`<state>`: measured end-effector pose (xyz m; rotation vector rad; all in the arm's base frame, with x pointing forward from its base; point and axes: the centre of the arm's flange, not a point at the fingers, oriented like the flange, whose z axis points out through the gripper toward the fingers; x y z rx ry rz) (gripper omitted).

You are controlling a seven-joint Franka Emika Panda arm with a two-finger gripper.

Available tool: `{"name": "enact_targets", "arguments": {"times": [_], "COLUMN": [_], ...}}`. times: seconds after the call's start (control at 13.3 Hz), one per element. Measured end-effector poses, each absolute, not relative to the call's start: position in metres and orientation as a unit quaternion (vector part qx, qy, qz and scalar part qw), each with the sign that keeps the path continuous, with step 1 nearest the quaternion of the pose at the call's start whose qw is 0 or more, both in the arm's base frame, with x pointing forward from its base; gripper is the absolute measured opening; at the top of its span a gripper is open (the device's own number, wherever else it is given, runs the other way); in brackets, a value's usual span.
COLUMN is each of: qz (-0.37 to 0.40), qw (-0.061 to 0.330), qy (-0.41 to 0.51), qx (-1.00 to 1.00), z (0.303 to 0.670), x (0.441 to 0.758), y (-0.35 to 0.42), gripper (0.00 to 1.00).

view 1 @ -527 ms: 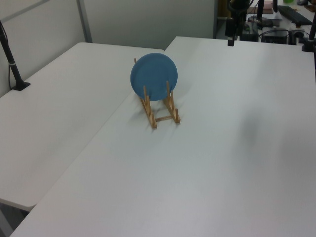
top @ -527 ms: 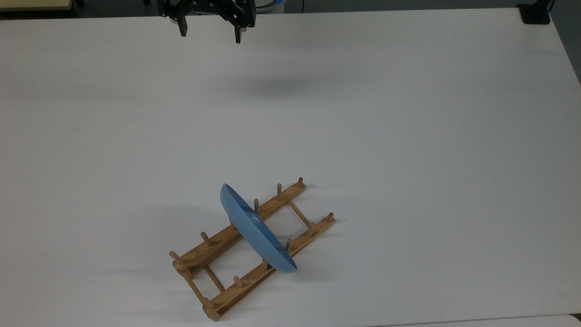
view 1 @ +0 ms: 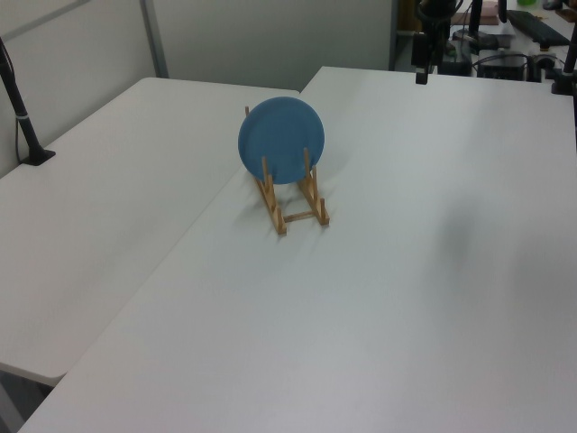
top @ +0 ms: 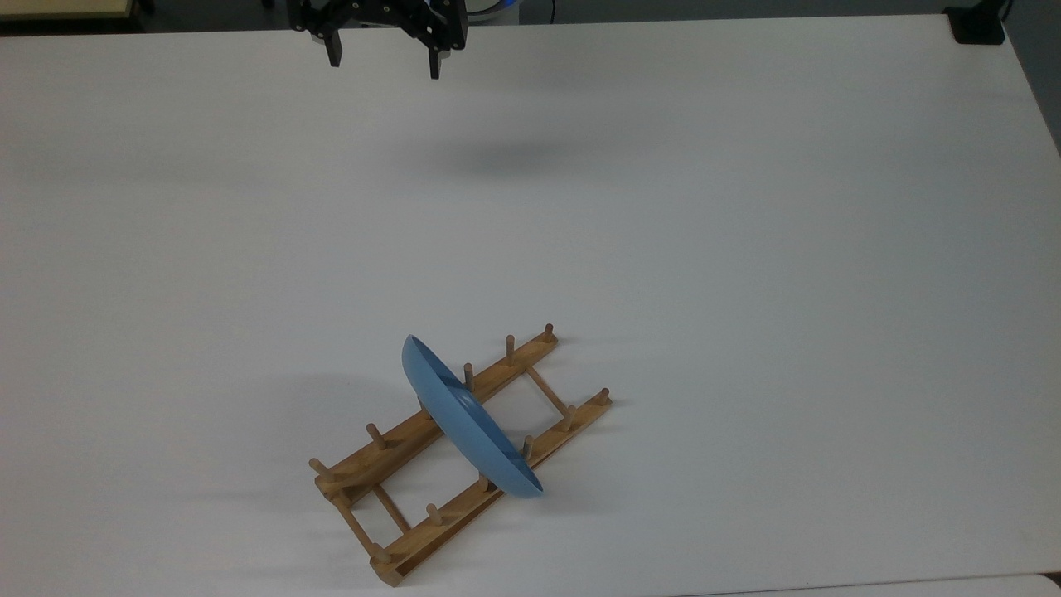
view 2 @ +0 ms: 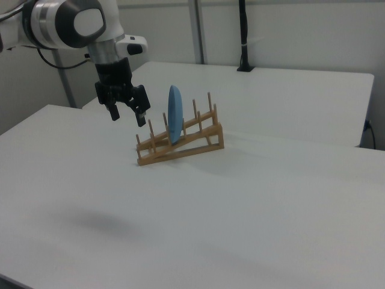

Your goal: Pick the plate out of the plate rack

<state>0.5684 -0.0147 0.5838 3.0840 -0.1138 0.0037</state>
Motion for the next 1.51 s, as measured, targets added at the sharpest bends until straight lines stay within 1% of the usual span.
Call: {"name": "enact_targets", "arguments": {"times": [1.13,1.36,1.51], "qz": [0.008,0.039,0.065], "qw": [0.028,0.027,0.024], "qy": [-0.031,-0.026,-0.02], "qx": [0.999,0.999,0.997], "z": [0.585,0.585,0.584], "x": [0.57,0.583,0.601], "y": [-0.018,-0.014,-0.01], "gripper": [1.0,1.0,1.0]}}
